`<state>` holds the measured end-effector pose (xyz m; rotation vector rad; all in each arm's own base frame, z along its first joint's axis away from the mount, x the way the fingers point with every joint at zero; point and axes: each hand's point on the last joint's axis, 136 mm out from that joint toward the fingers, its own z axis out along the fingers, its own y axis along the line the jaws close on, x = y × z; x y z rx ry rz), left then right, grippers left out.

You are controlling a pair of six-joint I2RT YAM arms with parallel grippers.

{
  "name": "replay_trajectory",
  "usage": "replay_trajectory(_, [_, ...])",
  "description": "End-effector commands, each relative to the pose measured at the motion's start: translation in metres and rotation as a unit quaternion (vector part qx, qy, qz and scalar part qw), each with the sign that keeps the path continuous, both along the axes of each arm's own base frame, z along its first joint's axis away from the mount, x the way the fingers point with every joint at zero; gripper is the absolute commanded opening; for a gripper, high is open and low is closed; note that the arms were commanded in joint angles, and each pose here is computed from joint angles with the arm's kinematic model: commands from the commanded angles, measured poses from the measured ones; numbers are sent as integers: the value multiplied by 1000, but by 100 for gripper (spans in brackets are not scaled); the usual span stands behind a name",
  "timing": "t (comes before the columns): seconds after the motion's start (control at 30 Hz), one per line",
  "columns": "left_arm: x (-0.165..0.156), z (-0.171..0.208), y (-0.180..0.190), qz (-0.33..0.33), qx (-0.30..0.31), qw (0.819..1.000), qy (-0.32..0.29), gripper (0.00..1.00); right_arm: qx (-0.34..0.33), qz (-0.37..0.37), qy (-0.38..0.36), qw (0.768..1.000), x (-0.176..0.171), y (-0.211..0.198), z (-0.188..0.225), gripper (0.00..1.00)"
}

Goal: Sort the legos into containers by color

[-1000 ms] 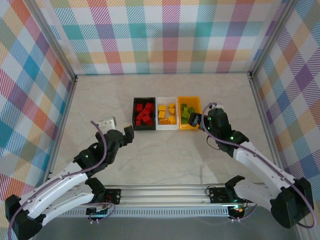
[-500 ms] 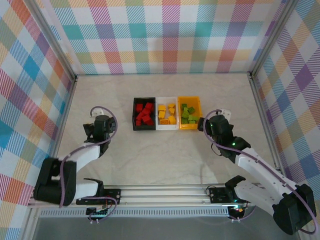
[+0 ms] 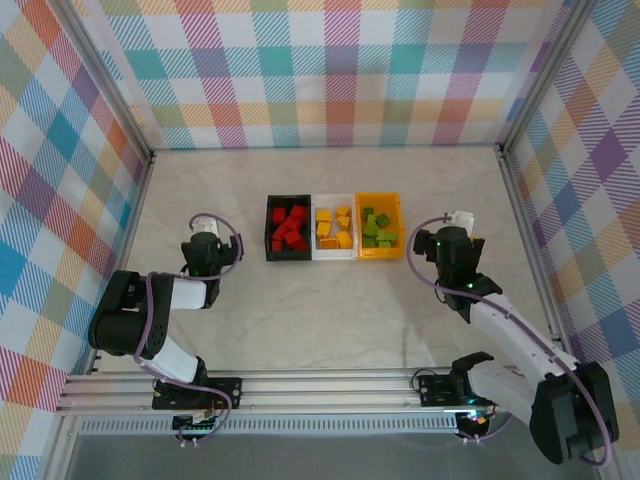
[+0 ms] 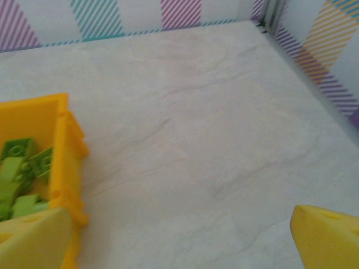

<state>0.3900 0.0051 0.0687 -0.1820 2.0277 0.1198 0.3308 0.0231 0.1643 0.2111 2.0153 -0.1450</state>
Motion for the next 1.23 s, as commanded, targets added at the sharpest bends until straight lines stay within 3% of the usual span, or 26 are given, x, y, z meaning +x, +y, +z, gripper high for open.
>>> replay_trajectory(0.0, [4, 12, -4, -12, -9, 999, -32, 100, -28, 16, -32, 999, 18, -12, -5, 100])
replay_trajectory(0.17, [5, 12, -3, -11, -11, 999, -33, 100, -11, 71, -83, 994, 40, -10, -28, 100])
replay_trajectory(0.33, [5, 12, -3, -12, -10, 999, -32, 100, -23, 101, -85, 991, 56, -1, -55, 100])
replay_trajectory(0.43, [5, 13, -3, -12, -10, 999, -33, 100, 17, 101, -45, 994, 64, -10, -74, 100])
replay_trajectory(0.47, [5, 12, -3, -12, -10, 999, -32, 100, 12, 97, -69, 993, 68, -13, -68, 100])
replay_trajectory(0.6, [5, 12, -3, -11, -10, 999, -32, 100, 24, 99, -42, 994, 66, -13, -73, 100])
replay_trajectory(1.2, [6, 12, -4, -14, -10, 999, -32, 100, 24, 98, -48, 994, 66, -13, -71, 100])
